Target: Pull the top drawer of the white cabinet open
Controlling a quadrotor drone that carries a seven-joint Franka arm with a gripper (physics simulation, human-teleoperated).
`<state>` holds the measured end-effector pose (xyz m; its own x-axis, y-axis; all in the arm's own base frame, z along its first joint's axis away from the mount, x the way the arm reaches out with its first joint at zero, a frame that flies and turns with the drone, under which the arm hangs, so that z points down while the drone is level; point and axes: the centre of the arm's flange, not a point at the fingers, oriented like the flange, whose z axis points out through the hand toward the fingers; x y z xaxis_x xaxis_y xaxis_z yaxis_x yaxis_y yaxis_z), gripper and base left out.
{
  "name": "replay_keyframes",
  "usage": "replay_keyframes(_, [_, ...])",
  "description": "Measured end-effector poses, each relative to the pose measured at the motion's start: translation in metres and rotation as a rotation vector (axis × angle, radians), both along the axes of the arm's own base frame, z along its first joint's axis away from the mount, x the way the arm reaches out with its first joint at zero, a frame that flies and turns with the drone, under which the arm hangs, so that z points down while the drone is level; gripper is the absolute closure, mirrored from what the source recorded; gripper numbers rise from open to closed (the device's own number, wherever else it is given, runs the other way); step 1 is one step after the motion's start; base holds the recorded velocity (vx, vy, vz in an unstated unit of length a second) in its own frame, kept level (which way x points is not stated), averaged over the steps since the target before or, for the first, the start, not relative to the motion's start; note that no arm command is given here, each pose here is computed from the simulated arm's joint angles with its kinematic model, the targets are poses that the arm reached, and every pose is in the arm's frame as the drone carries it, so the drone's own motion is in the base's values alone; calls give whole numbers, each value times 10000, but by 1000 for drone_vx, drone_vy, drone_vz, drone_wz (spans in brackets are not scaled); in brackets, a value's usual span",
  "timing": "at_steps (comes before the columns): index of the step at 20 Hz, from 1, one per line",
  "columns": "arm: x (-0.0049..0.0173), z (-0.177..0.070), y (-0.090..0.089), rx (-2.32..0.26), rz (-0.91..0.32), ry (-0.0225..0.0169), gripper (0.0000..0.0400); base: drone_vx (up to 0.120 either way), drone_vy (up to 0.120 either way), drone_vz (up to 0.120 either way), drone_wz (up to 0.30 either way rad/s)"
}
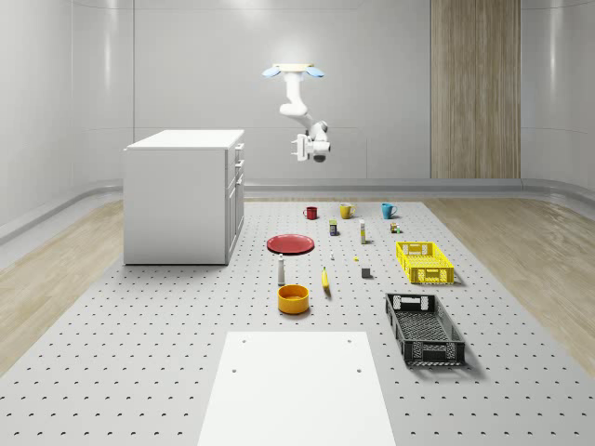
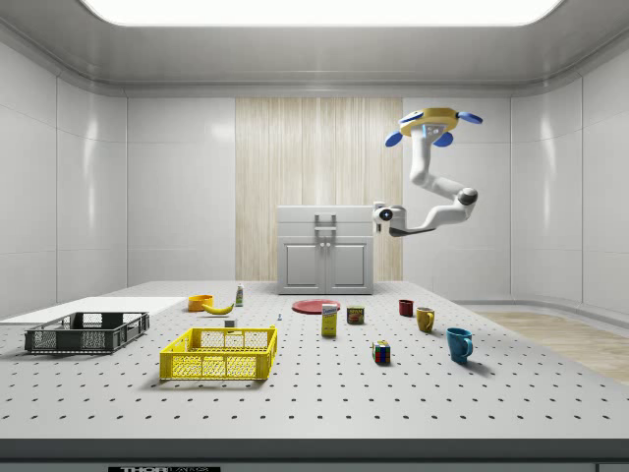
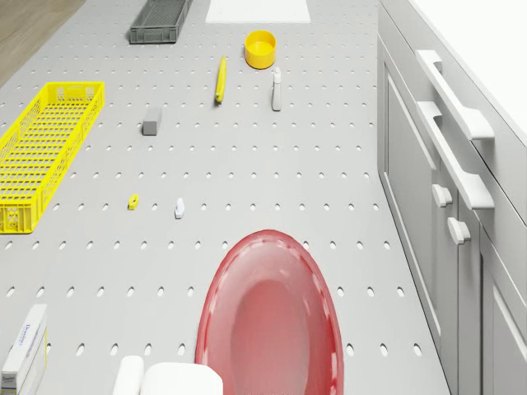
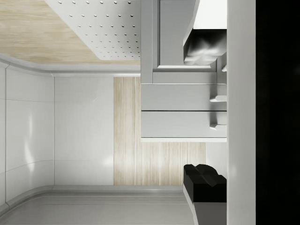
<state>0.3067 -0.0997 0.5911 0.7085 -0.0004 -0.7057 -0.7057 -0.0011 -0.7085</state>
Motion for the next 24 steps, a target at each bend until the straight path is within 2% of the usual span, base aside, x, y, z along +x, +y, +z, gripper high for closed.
replay_keyframes(4, [0,0,0,0,0,0,89,120,-120,0,0])
replay_keyframes(8, [0,0,0,0,-1,1,89,120,-120,110,0])
replay_keyframes(19, [0,0,0,0,-1,2,89,120,-120,0,0])
replay_keyframes(24, [0,0,48,0,-2,2,89,8,-8,0,0])
